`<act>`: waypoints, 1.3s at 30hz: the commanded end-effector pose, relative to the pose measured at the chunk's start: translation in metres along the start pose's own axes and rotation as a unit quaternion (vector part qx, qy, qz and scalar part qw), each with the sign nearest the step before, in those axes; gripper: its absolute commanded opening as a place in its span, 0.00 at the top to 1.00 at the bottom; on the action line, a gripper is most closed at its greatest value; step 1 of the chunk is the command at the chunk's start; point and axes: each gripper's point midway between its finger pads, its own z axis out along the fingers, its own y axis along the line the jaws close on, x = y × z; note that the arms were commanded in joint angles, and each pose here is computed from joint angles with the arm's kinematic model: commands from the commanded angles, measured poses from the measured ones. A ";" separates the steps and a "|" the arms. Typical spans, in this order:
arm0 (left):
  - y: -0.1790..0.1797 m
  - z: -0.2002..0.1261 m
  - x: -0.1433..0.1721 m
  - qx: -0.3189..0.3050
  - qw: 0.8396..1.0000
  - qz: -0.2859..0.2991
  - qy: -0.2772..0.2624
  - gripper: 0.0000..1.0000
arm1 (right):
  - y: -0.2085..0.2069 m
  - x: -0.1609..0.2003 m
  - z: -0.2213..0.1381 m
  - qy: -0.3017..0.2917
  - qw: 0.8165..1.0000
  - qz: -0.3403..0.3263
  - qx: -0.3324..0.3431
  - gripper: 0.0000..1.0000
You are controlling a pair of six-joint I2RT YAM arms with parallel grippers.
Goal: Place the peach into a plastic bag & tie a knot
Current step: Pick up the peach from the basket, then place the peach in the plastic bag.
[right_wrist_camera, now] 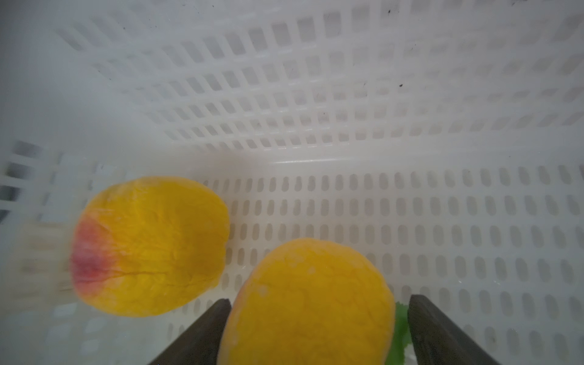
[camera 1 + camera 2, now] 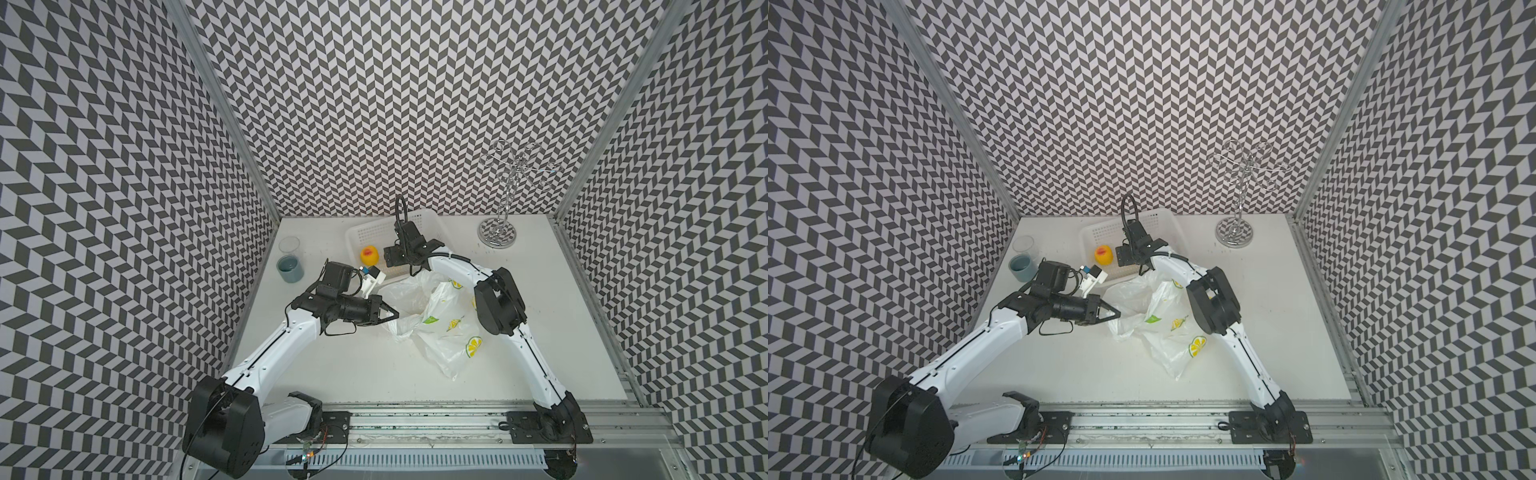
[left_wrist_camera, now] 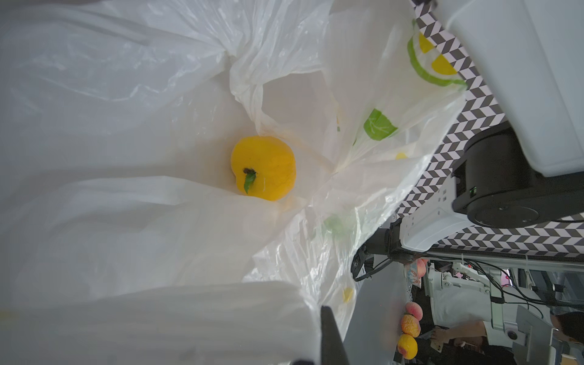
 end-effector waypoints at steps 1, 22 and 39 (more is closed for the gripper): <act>-0.005 -0.005 -0.007 -0.001 1.000 0.017 -0.007 1.00 | 0.001 -0.017 0.008 -0.036 0.999 0.005 0.000 0.23; -0.088 -0.064 -0.132 0.006 0.976 0.151 -0.156 1.00 | 0.052 -0.097 -0.297 -0.159 0.966 0.026 -0.203 0.76; -0.140 -0.063 -0.123 0.062 0.963 0.224 -0.140 1.00 | 0.068 0.037 -0.273 0.030 0.972 0.025 -0.234 0.47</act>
